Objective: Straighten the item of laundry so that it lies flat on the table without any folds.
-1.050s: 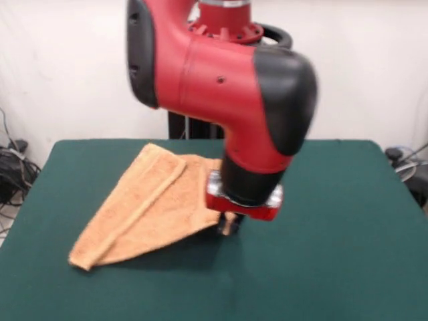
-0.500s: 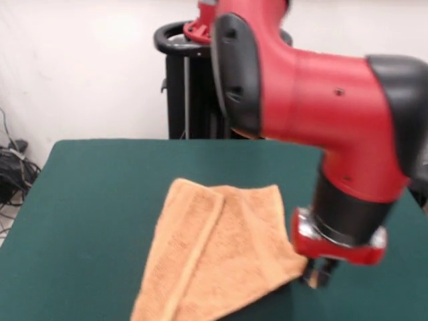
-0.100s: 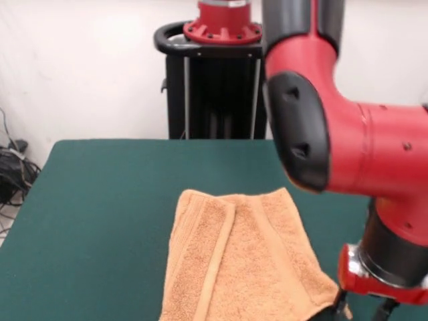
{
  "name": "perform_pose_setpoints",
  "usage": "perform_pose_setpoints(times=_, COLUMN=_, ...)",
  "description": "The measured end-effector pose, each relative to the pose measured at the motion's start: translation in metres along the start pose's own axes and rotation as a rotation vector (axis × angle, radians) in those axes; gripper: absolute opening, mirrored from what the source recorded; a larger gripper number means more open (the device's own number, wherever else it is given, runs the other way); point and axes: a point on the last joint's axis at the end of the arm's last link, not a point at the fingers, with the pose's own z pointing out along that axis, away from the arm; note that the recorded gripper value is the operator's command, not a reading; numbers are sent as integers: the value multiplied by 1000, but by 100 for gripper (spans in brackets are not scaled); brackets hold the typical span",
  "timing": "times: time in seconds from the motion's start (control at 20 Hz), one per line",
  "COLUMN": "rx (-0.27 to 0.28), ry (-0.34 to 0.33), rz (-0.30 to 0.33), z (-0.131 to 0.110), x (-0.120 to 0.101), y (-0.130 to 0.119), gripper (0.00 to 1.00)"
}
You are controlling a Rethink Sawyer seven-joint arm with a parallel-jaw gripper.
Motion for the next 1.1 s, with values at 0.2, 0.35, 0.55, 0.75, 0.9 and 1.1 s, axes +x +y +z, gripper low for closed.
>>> perform_pose_setpoints(times=0.2, rx=20, ry=0, rz=-8, z=20, x=6, y=13, gripper=100)
perform_pose_setpoints(times=0.35, rx=27, ry=-4, rz=-15, z=23, x=5, y=16, gripper=100)
perform_pose_setpoints(times=0.55, rx=33, ry=-6, rz=-15, z=20, x=4, y=13, gripper=100)
perform_pose_setpoints(times=0.75, rx=62, ry=11, rz=-12, z=19, x=10, y=1, gripper=100)
perform_pose_setpoints(times=0.9, rx=123, ry=37, rz=-20, z=18, x=24, y=-21, gripper=100)
perform_pose_setpoints(times=1.1, rx=179, ry=72, rz=-25, z=16, x=42, y=-47, gripper=100)
